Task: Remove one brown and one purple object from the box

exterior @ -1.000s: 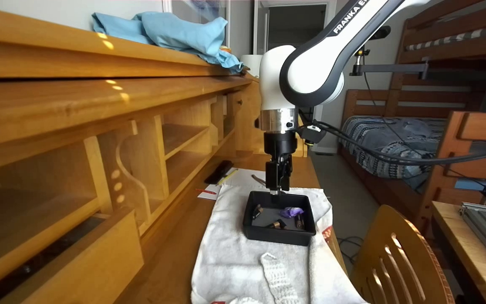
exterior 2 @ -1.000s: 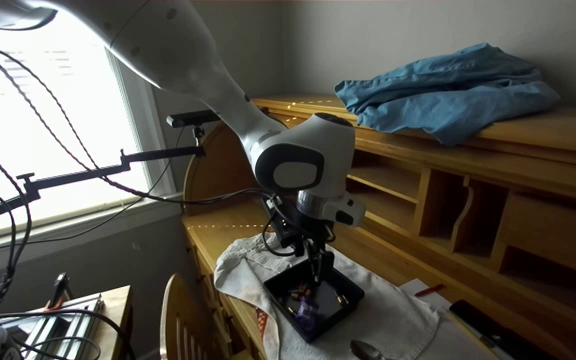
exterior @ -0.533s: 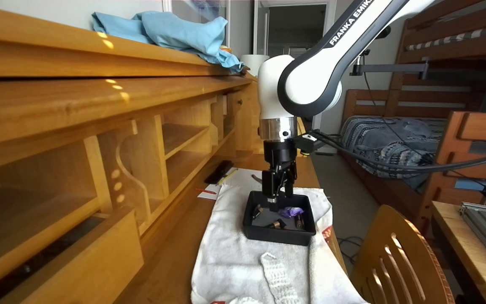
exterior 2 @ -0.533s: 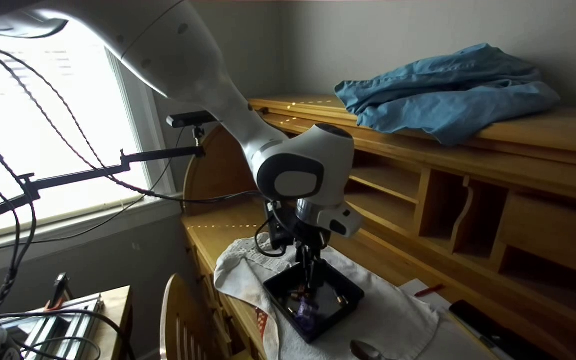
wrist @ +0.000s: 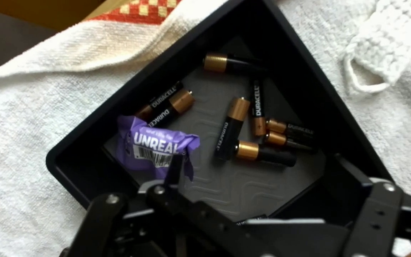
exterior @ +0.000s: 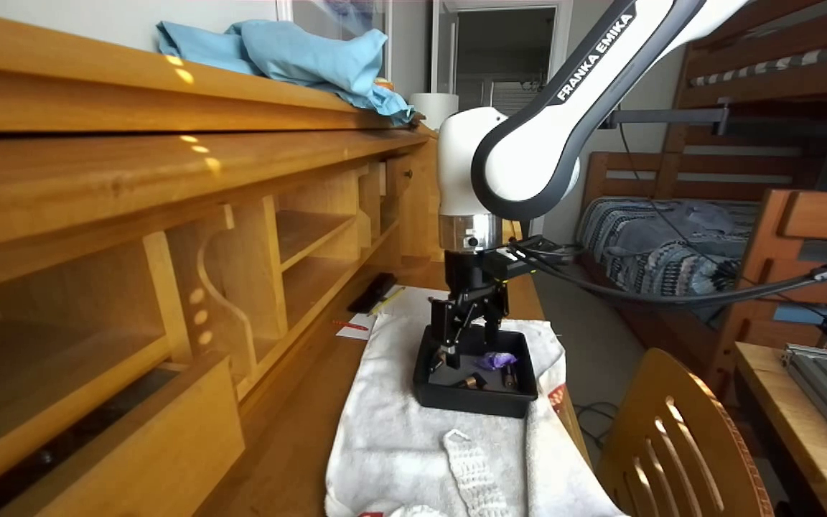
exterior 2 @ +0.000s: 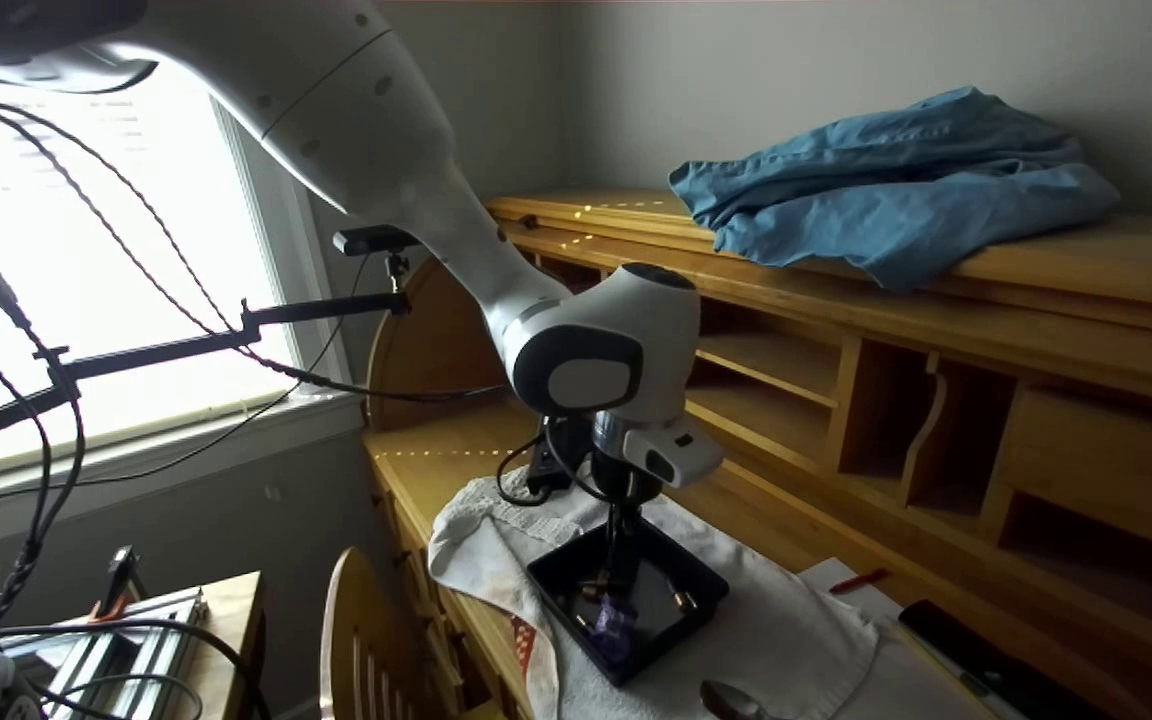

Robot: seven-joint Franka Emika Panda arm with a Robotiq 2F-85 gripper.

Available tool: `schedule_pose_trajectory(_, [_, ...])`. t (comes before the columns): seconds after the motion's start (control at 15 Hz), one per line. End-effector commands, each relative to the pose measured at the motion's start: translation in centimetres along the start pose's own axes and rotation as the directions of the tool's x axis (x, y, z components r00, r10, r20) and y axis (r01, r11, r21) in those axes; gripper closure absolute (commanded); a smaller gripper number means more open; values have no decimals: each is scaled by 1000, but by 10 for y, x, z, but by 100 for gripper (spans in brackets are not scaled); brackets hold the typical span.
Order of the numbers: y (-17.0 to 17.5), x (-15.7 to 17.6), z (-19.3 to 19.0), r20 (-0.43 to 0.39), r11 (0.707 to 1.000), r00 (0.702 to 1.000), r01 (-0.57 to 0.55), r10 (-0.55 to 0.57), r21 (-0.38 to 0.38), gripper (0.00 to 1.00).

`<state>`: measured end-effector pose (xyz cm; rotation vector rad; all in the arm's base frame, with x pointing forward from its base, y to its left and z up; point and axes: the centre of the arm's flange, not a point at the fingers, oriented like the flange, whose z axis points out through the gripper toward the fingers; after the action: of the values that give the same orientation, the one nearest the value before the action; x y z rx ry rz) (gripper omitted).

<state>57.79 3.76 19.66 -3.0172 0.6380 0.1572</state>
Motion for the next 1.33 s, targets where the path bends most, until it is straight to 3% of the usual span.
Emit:
schedule_pose_trajectory(0.0, [-6,6,12,-23,997,997,-72,72,-8,0])
schedule_pose_trajectory(1.27, [-6,16,35,-28,979,979,-202,201,-13,0])
